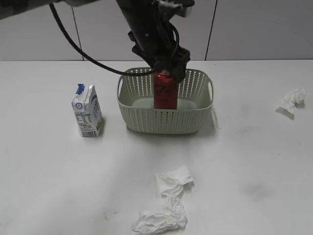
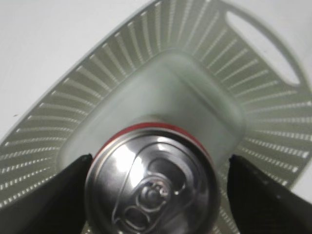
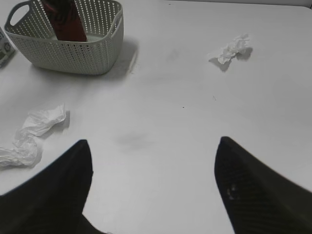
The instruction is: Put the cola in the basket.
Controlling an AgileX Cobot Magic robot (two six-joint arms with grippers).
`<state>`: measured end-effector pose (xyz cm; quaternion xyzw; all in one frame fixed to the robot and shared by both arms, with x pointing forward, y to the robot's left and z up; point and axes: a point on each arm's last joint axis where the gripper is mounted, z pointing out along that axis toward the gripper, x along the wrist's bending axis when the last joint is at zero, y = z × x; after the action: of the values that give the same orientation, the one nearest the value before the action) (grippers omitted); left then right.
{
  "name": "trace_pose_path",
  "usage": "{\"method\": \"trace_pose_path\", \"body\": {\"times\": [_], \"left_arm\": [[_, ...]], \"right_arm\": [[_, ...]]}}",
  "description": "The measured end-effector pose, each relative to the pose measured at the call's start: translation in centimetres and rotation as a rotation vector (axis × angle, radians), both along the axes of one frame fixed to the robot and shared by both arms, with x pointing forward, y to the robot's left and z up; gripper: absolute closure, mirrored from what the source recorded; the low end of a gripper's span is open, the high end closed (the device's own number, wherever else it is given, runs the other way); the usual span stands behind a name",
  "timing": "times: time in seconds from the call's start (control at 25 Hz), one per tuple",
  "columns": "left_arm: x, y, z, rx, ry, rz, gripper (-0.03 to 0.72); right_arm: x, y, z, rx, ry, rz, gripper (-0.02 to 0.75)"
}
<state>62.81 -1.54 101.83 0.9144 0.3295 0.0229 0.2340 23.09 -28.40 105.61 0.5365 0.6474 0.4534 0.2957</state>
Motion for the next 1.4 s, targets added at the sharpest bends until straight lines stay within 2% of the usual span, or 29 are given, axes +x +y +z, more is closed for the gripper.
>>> {"method": "trace_pose_path", "body": {"times": [0.16,0.32,0.44,0.6,0.84,1.0,1.16,1.32,1.4], "left_arm": [[-0.8,1.3,4.7,-0.066,-0.054,0.011,0.038],[-1.5,4.7,10.1,-0.11,-0.121,0.059,0.043],[-1.4,8.3,13.0,-0.088,-0.169,0.157,0.057],[0.0,14.6,15.3,-0.044,-0.229,0.353,0.078],[0.4,24.8,15.0,0.009,-0.181,0.634,0.097],[-2.4,29.1,15.1,0.001,-0.13,0.748,0.098],[-7.4,30.2,16.3,-0.006,-0.136,0.778,0.099],[-12.5,30.2,15.4,0.004,-0.105,0.777,0.099],[-14.8,30.3,14.1,0.02,-0.072,0.777,0.099]], "right_arm": [[0.0,0.0,0.0,0.0,0.0,0.0,0.148],[0.0,0.0,0.0,0.0,0.0,0.0,0.148],[0.0,0.0,0.0,0.0,0.0,0.0,0.148],[0.0,0.0,0.0,0.0,0.0,0.0,0.148],[0.0,0.0,0.0,0.0,0.0,0.0,0.148],[0.0,0.0,0.0,0.0,0.0,0.0,0.148],[0.0,0.0,0.0,0.0,0.0,0.0,0.148],[0.0,0.0,0.0,0.0,0.0,0.0,0.148],[0.0,0.0,0.0,0.0,0.0,0.0,0.148]]}}
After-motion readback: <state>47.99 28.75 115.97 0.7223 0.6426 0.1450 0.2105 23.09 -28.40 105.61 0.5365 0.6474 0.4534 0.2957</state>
